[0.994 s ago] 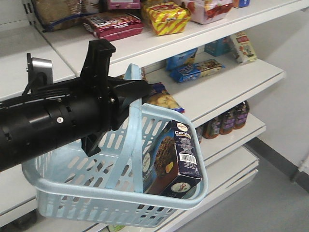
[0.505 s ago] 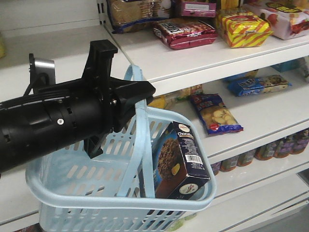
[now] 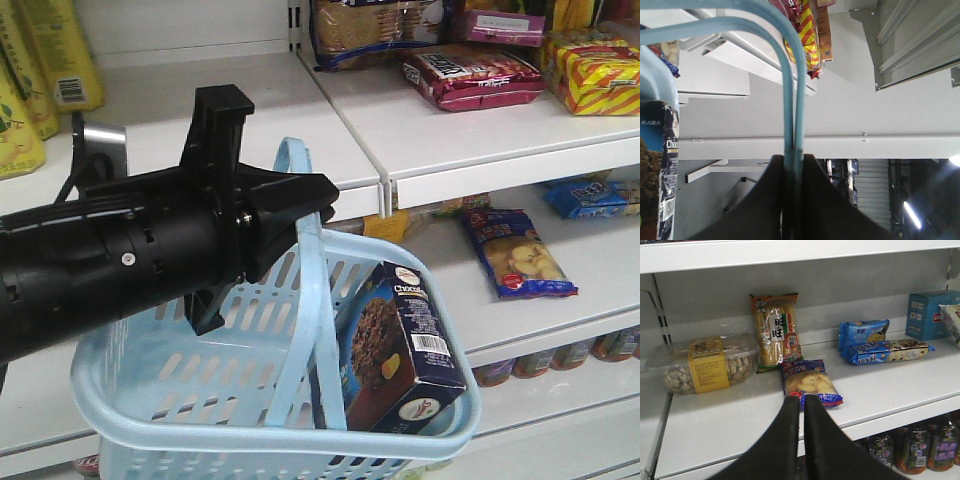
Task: Left arm holds basket, right arm returns cookies
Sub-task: 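Turn the base to face the snack shelf, basket held by left gripper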
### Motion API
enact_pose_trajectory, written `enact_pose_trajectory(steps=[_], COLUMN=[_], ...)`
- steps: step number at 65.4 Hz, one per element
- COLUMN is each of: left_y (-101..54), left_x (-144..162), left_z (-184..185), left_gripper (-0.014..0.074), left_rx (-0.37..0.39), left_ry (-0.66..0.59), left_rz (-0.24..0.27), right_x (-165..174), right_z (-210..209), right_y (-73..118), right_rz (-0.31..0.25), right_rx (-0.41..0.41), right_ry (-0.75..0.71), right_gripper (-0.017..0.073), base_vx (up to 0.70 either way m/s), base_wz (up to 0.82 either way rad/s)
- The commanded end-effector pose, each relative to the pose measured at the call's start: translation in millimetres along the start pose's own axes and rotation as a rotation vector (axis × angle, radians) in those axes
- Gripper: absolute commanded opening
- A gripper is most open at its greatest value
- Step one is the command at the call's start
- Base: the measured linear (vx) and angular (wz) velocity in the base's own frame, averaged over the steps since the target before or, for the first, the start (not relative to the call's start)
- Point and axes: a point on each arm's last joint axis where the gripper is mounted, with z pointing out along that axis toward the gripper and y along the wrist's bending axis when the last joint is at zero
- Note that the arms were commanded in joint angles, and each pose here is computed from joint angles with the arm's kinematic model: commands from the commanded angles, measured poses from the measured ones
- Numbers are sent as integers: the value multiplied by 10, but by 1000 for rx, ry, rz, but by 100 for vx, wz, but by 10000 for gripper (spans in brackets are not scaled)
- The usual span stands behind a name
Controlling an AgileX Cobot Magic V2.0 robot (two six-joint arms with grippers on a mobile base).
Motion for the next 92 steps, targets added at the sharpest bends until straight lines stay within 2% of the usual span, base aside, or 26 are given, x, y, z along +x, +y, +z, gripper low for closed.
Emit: enact_pose_trajectory(steps=[1,92], left_y=[-199,-199], left_x=[-58,-58], left_z=[-99,-99], left_gripper=[-3,-3], left_rx=[63,63], left_ry=[-55,-55], left_rz=[-26,-26], right_x=[-16,-16], right_z=[1,1], right_y=[5,5], right_rz=[-13,-13], right_rx=[-7,-7], right_ry=[-67,-67], right_gripper=[-3,-3], base_vx=[0,-2], base_wz=[17,19])
